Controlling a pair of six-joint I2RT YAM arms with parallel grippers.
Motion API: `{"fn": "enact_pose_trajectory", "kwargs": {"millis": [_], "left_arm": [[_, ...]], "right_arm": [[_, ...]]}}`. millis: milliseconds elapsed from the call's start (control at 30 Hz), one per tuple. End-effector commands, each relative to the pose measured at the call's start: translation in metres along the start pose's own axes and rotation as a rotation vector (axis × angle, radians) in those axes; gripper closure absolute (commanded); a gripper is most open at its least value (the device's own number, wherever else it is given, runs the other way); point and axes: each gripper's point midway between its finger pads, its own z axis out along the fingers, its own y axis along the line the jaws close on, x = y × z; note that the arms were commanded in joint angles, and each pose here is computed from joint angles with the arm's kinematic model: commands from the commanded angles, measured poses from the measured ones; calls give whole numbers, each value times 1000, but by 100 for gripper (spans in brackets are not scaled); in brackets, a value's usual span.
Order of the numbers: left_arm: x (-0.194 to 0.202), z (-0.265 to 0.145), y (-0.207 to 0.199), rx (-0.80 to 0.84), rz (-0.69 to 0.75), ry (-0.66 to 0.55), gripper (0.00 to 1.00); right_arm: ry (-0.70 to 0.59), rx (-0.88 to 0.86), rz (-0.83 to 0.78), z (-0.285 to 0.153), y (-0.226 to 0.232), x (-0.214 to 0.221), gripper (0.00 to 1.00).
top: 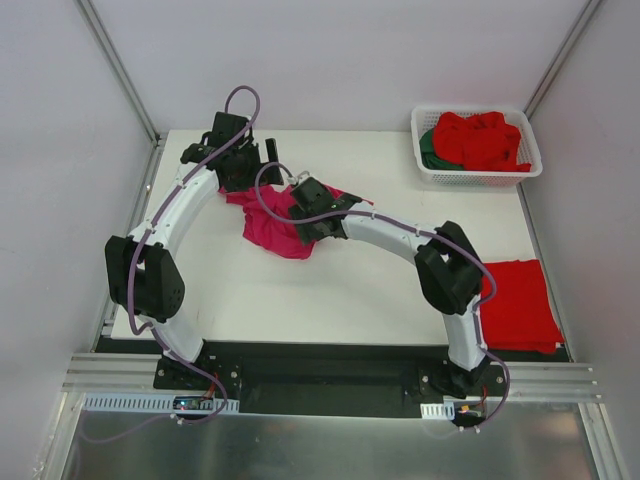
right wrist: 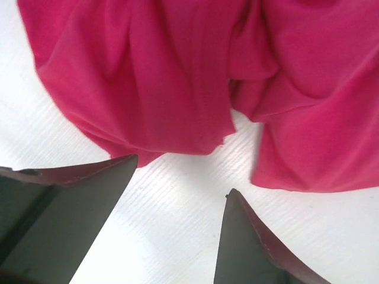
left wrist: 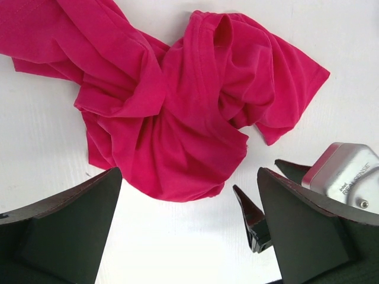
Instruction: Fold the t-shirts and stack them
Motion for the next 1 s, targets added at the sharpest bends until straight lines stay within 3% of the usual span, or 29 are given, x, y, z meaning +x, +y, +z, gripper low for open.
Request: {"fn": "enact_pose_trajectory", "kwargs": {"millis": [0, 233, 400, 633, 967], "left_arm": [[2, -7, -4, 28, -1, 4, 1], [4, -10, 10, -33, 8, -13, 1], [-10, -18, 38, 83, -199, -7, 0], [-17, -12, 48, 171, -289, -4, 0], [-7, 5, 50, 192, -321, 43, 1]], "right_arm": [[-58, 97, -26, 4, -18, -10, 30], [-61, -96, 183, 40, -19, -6, 31], [-89, -149, 231, 41, -29, -21, 32], [-150, -327, 348, 35, -25, -44, 32], [-141, -551, 379, 17, 7, -52, 33]]}}
